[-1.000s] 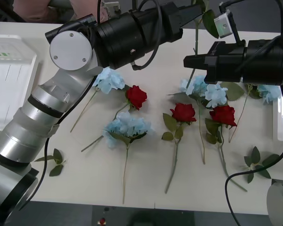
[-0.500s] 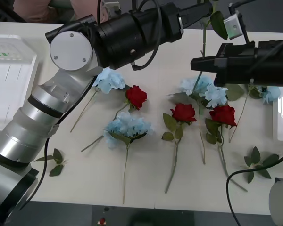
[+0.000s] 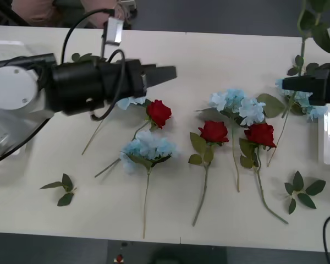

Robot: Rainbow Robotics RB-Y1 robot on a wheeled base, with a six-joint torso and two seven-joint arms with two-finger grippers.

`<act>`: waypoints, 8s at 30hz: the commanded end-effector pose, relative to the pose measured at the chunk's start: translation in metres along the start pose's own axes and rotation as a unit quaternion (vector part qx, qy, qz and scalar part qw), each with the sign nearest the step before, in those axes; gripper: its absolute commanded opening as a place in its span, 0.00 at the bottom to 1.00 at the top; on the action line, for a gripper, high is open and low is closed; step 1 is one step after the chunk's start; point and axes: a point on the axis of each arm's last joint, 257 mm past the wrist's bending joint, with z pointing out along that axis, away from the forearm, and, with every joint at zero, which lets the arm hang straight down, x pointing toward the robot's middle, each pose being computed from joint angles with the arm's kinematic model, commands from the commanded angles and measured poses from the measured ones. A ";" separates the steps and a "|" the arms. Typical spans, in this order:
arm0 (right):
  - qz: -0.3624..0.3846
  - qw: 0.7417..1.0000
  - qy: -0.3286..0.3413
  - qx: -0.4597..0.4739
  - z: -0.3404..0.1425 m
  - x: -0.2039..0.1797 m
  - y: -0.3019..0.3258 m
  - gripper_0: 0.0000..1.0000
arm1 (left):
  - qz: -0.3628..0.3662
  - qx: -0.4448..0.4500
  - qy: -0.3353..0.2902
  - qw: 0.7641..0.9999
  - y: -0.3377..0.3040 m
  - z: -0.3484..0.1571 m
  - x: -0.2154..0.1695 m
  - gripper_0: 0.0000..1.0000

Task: Put the red flowers into the right box and the blue flowers into the left box

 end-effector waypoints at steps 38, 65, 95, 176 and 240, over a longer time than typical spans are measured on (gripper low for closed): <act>0.208 0.840 0.118 0.486 -0.185 0.181 -0.312 0.00 | 0.101 -0.308 0.211 0.922 0.264 -0.127 0.096 1.00; 0.258 0.910 0.065 0.319 -0.102 0.098 -0.209 1.00 | 0.172 -0.321 0.292 0.884 0.294 -0.075 0.111 0.24; 0.293 0.889 0.073 0.345 0.073 0.131 -0.191 1.00 | 0.163 -0.305 0.336 0.876 0.200 -0.218 -0.031 0.00; 0.034 0.937 -0.174 -0.302 0.063 -0.112 0.179 0.00 | -0.007 -0.213 0.015 0.977 0.096 -0.136 -0.054 1.00; 0.034 0.923 -0.180 -0.337 0.056 -0.117 0.204 1.00 | 0.104 -0.024 0.059 0.993 -0.077 0.054 0.011 0.00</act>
